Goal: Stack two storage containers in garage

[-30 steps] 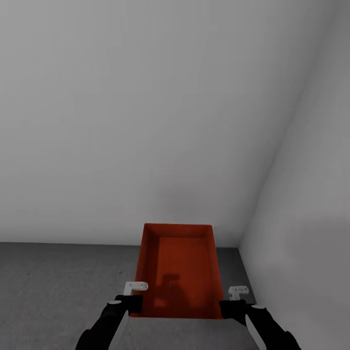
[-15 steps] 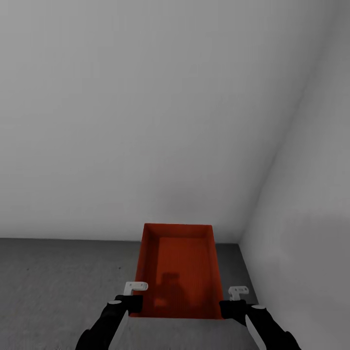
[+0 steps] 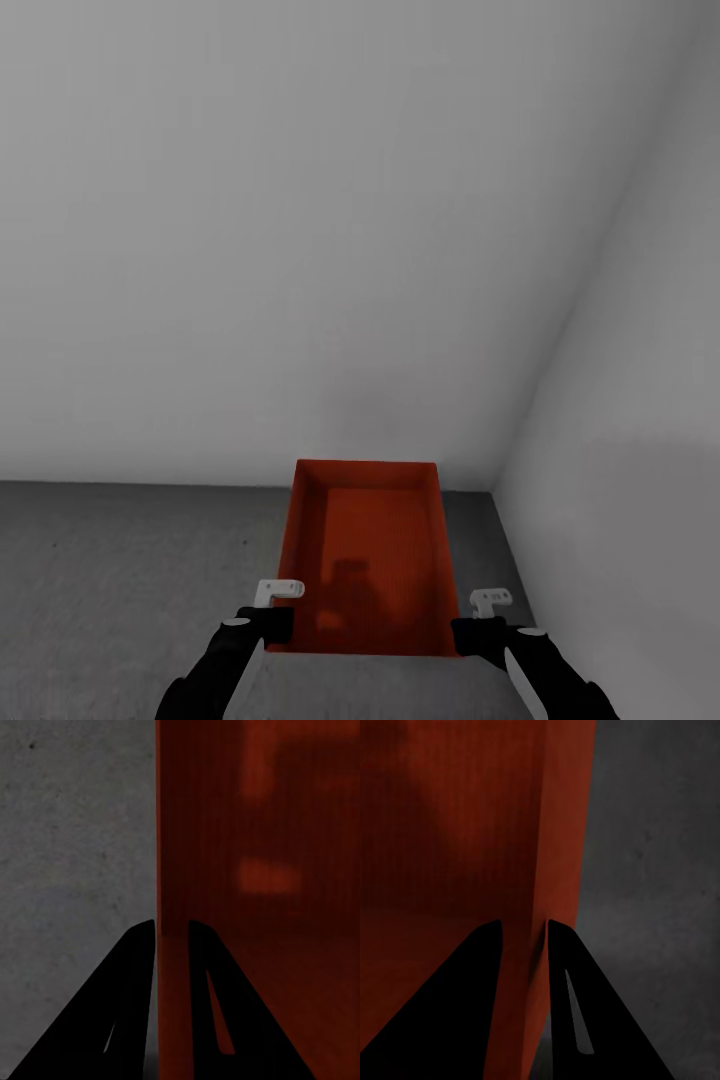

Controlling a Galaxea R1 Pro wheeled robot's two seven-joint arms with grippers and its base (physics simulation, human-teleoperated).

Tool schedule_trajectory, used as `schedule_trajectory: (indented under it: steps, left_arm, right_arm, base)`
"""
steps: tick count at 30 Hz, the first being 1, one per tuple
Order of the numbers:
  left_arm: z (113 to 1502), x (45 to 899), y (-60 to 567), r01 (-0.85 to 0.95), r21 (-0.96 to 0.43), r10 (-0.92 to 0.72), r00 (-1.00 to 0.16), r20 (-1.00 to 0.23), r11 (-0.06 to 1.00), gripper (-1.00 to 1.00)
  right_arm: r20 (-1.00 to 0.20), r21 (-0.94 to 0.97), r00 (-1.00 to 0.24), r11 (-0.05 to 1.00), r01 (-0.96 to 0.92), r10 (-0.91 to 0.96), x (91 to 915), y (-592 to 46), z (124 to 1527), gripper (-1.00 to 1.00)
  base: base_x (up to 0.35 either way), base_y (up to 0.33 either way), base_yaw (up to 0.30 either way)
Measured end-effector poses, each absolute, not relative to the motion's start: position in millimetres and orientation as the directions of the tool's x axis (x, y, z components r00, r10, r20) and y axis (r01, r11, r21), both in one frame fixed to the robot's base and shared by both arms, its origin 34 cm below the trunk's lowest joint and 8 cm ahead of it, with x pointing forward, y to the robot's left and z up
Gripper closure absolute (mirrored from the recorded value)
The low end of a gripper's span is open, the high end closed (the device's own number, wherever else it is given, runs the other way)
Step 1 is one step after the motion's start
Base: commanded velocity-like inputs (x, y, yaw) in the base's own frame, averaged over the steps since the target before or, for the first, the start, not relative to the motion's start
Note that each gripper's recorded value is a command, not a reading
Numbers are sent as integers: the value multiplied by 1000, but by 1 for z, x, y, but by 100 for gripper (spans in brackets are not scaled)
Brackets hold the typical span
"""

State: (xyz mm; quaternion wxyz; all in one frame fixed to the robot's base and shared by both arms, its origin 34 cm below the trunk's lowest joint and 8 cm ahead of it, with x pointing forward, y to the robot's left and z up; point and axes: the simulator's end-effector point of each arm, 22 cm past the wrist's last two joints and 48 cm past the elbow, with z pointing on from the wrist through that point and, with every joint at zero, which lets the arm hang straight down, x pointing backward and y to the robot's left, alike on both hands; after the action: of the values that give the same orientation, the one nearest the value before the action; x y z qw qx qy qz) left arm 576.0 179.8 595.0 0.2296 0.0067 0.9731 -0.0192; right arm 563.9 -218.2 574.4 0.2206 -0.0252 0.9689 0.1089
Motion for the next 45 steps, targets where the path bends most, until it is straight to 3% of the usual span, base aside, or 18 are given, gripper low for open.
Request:
schedule_trajectory:
  steps: [45]
  left_arm:
    - [491,554,180,19,-36,4,-924,-382,999,100]
  right_arm:
    - [-368,206,-930,975,-82,-1,540,-218,472,100]
  base:
    - [0,0,0]
